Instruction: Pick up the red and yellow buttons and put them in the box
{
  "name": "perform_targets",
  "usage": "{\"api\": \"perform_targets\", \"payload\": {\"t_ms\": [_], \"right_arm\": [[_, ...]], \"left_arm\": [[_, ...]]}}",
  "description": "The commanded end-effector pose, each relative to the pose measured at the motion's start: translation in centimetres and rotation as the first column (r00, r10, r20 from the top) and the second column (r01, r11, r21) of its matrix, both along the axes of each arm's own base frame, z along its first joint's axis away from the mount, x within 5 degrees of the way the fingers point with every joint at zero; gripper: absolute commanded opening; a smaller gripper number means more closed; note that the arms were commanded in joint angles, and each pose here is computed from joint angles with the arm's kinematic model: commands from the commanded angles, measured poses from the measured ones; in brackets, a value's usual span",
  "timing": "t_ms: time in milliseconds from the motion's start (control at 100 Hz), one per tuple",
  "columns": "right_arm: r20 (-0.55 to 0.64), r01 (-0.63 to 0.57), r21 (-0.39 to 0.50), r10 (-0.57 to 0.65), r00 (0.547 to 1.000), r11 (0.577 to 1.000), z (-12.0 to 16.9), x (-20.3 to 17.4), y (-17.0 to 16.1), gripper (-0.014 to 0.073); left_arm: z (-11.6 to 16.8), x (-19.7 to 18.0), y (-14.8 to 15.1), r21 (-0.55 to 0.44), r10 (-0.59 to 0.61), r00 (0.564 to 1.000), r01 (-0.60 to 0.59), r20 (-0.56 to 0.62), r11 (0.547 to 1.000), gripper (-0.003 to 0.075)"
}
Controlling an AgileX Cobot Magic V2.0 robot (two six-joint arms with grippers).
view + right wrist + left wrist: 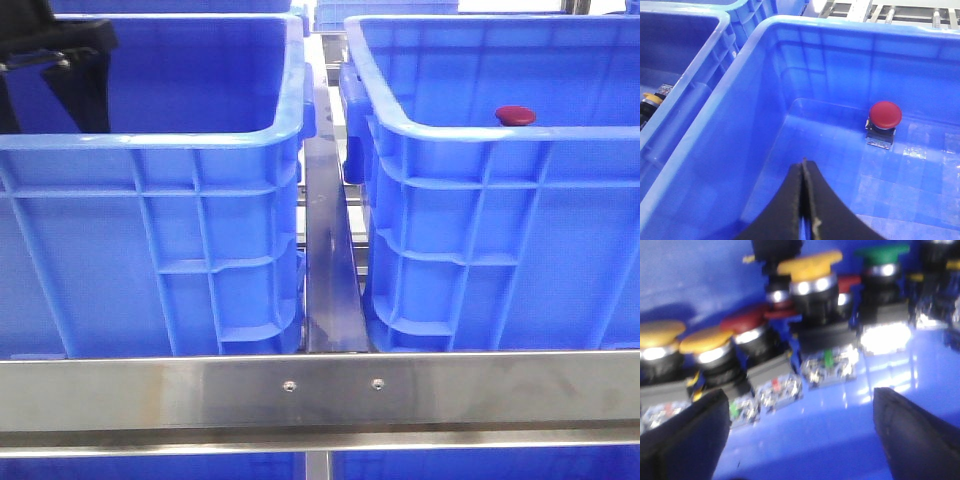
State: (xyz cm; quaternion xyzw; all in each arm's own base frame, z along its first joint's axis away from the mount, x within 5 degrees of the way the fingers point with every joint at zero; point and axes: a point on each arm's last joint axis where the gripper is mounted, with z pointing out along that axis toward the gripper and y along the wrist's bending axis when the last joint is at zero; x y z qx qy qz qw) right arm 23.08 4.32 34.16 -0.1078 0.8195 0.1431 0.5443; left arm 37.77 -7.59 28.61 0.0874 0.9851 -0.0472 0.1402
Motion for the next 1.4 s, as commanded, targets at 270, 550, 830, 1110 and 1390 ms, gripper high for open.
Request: {"api": "perform_targets", "payload": {"t_ms": [270, 550, 830, 1110, 1390], "right_arm": [[0.081, 0.039, 0.019, -0.041, 0.996, 0.999, 1.7, -0.2, -0.3, -0.0064], [0.085, 0.044, 0.019, -0.046, 0.995, 0.999, 1.7, -0.2, -0.4, -0.0064], [0.087, 0.048, 0.019, -0.049, 0.995, 0.999, 1.8, -0.2, -0.4, -0.0064], [0.089, 0.049, 0.019, -0.051, 0.995, 0.999, 1.8, -0.2, -0.4, -0.0064], [0.089, 0.047, 0.020, -0.048, 0.995, 0.999, 1.8, -0.2, -0.4, -0.0064]], "left_arm": [[0.9, 1.4, -1.4, -0.059, 0.019, 0.990, -0.011, 0.140, 0.998, 0.0557], [-0.8, 2.2, -1.5, -0.053, 0.020, 0.994, -0.014, 0.110, 0.998, 0.0557], [-0.9, 2.3, -1.5, -0.052, 0.017, 0.994, -0.011, 0.108, 0.999, 0.0302], [-0.7, 2.2, -1.5, -0.049, 0.009, 0.994, -0.003, 0.113, 0.999, 0.0106], [3.8, -0.4, -2.2, -0.095, -0.199, 0.956, 0.223, 0.213, 0.970, 0.0106]]}}
